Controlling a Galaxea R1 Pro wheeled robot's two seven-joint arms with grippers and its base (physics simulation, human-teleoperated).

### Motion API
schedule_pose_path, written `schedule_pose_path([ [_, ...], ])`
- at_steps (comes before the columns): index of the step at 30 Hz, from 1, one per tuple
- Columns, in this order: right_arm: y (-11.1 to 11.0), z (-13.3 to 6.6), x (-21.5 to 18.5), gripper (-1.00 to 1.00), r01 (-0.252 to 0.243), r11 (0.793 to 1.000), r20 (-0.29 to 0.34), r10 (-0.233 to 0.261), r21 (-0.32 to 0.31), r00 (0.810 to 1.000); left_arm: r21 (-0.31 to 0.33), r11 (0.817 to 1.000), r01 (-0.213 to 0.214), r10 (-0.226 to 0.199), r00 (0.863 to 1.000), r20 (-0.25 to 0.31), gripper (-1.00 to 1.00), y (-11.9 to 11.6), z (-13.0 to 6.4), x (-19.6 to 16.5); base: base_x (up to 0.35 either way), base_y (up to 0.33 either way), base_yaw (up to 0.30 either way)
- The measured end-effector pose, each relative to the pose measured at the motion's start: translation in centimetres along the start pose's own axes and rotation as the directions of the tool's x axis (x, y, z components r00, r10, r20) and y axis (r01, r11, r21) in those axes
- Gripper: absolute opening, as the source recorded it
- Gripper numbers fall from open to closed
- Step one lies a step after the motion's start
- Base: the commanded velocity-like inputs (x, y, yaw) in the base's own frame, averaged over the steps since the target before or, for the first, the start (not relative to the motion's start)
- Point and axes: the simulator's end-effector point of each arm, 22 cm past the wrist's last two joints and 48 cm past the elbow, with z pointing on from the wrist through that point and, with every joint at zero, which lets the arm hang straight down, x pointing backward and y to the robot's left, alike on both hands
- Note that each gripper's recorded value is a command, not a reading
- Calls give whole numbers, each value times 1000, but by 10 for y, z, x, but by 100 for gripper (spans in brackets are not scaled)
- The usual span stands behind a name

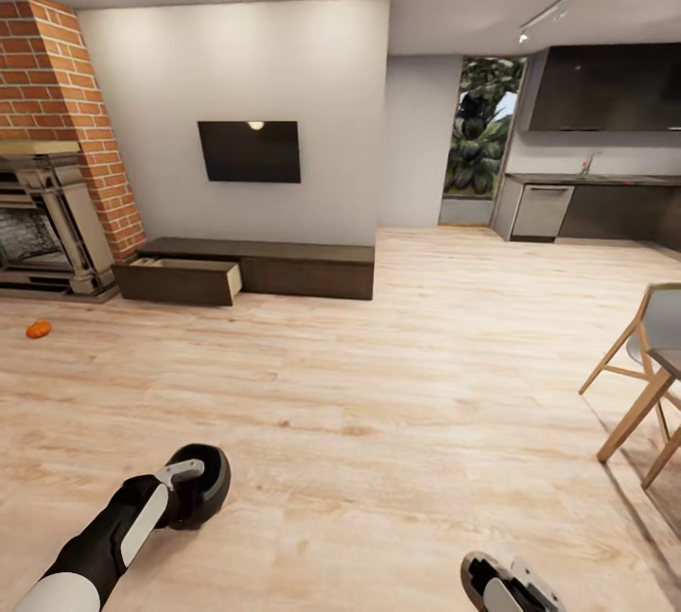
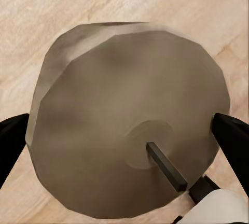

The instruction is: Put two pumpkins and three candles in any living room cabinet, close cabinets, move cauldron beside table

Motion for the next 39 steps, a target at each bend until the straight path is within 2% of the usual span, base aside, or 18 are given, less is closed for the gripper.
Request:
schedule_pose_path([
  [10, -14, 4, 7, -100, 18, 999, -8, -18, 29, 1000, -1, 1000, 0, 0, 1000, 1, 100, 0, 0, 0, 329, 0, -1],
  [16, -14, 3, 10, -100, 8, 1000, -15, -8, 30, 1000, 0, 1000, -1, 1, 1000, 2, 100, 0, 0, 0, 330, 0, -12],
  [25, -13, 3, 10, -100, 1, 1000, -19, 0, 29, 1000, 0, 1000, -1, 1, 1000, 2, 100, 0, 0, 0, 330, 0, -188],
  [39, -10, 2, 14, -100, 1, 1000, -22, -1, 24, 1000, 0, 1000, -2, 2, 1000, 2, 100, 0, 0, 0, 330, 0, -8],
])
